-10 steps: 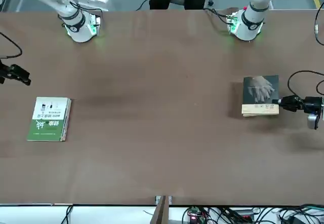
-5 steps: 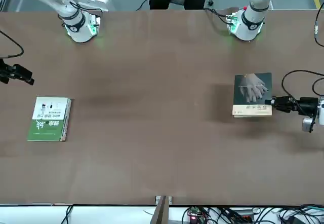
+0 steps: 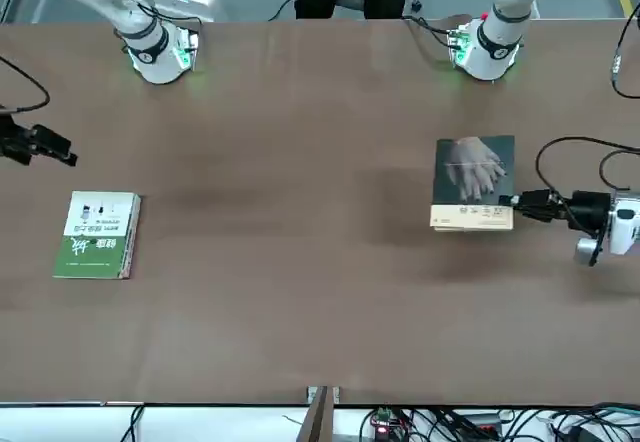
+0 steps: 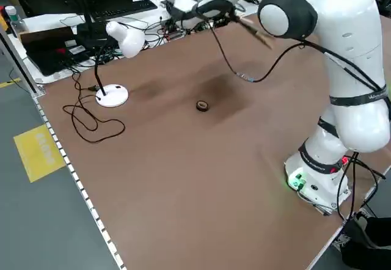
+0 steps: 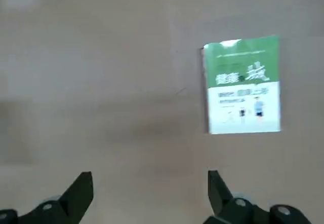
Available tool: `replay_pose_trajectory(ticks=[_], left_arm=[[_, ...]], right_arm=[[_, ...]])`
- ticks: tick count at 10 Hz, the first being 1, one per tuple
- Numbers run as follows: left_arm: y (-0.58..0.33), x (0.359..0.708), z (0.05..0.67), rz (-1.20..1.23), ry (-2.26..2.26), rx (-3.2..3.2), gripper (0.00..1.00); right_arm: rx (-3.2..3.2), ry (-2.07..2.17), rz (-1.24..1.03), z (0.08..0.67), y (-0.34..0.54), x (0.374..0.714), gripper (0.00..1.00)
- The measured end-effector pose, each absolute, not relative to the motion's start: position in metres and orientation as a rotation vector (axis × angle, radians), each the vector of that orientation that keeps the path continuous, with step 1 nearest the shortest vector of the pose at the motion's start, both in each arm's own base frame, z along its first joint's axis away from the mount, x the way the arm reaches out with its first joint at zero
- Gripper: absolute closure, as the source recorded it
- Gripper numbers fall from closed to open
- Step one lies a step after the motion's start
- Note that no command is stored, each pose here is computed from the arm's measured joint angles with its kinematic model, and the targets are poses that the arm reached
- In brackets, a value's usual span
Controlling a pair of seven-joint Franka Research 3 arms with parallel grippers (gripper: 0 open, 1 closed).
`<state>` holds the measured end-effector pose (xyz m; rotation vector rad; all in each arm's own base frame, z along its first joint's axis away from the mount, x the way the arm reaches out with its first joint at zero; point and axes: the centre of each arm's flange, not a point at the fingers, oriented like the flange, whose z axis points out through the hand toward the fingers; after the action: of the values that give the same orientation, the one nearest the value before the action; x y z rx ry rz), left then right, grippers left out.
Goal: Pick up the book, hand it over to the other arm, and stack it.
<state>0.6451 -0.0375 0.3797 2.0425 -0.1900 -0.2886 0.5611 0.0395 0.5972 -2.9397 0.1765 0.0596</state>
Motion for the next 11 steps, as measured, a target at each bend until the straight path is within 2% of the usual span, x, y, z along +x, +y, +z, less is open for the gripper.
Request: replay_pose_trajectory(ticks=[7, 11], left_arm=[[-0.139, 0.655, 0.411, -0.251, -0.073, 2.073, 0.99], [-0.193, 0.65, 0.422, -0.248, -0.025, 2.085, 0.99]], right_arm=[[-2.569, 0.249, 0.203, 0.535, 0.042, 0.563, 0.0], [-2.425, 0.193, 0.197, 0.504, 0.015, 0.558, 0.01]])
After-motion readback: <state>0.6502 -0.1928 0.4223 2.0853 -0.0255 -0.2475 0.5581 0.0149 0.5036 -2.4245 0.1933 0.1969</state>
